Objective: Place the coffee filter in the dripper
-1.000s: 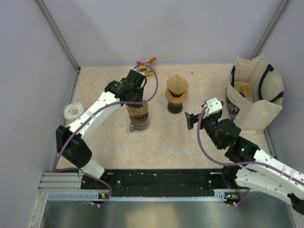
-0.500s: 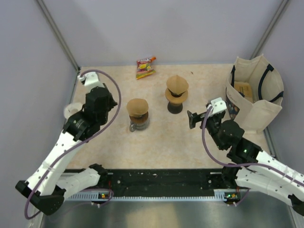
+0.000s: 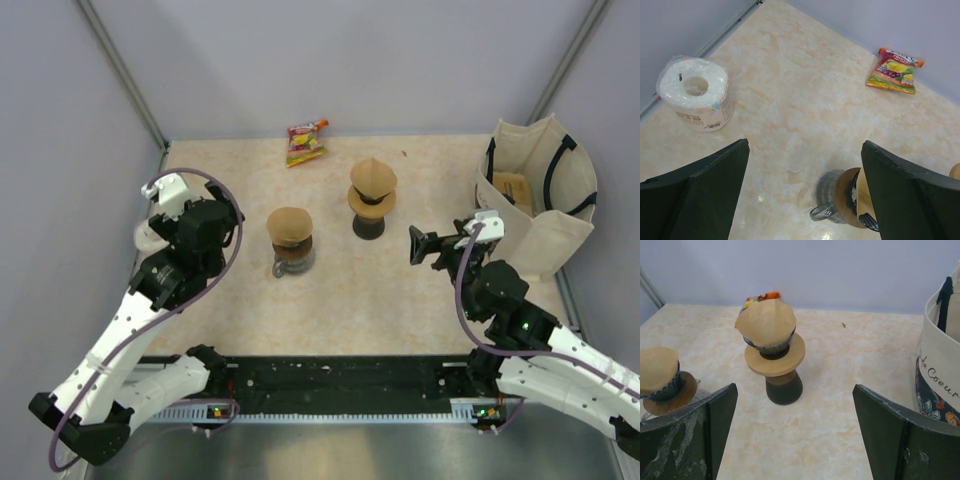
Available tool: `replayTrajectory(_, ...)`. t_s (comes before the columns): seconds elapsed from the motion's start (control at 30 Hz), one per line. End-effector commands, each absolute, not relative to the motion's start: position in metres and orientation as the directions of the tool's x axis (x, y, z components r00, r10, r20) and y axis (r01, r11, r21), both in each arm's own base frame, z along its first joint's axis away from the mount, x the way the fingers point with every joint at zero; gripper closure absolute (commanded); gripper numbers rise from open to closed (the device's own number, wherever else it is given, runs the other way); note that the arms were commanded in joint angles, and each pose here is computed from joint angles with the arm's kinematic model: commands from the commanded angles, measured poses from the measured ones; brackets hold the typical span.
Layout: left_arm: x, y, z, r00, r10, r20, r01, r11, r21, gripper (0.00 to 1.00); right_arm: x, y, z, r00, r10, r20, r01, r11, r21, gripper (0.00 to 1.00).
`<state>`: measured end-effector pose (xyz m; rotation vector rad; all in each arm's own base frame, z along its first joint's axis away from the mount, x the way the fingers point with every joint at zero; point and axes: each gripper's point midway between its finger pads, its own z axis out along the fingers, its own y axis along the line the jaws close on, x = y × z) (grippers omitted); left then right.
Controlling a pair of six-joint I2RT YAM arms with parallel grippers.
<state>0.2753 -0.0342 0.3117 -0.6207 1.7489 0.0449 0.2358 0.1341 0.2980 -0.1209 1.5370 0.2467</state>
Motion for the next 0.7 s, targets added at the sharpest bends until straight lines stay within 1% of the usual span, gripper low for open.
replayTrajectory(0.0,0.272,-0.031,0.321,-0.091,-0.407,-0.909,-0.416,0.845,-0.337,0.01,0.237,0.123,0.319,0.052,0.207,-0.977,-0.166,0.967,0.196,0.01)
replayTrajectory(0.3,0.272,-0.036,0.316,-0.118,-0.403,-0.908,-0.393,0.858,-0.33,0.01,0.237,0.123,0.321,0.057,0.218,-0.974,-0.162,0.965,0.207,0.01)
replayTrajectory(0.67,0.275,-0.049,0.307,-0.154,-0.397,-0.905,-0.326,0.885,-0.332,0.01,0.236,0.12,0.327,0.052,0.254,-0.966,-0.152,0.958,0.244,0.01)
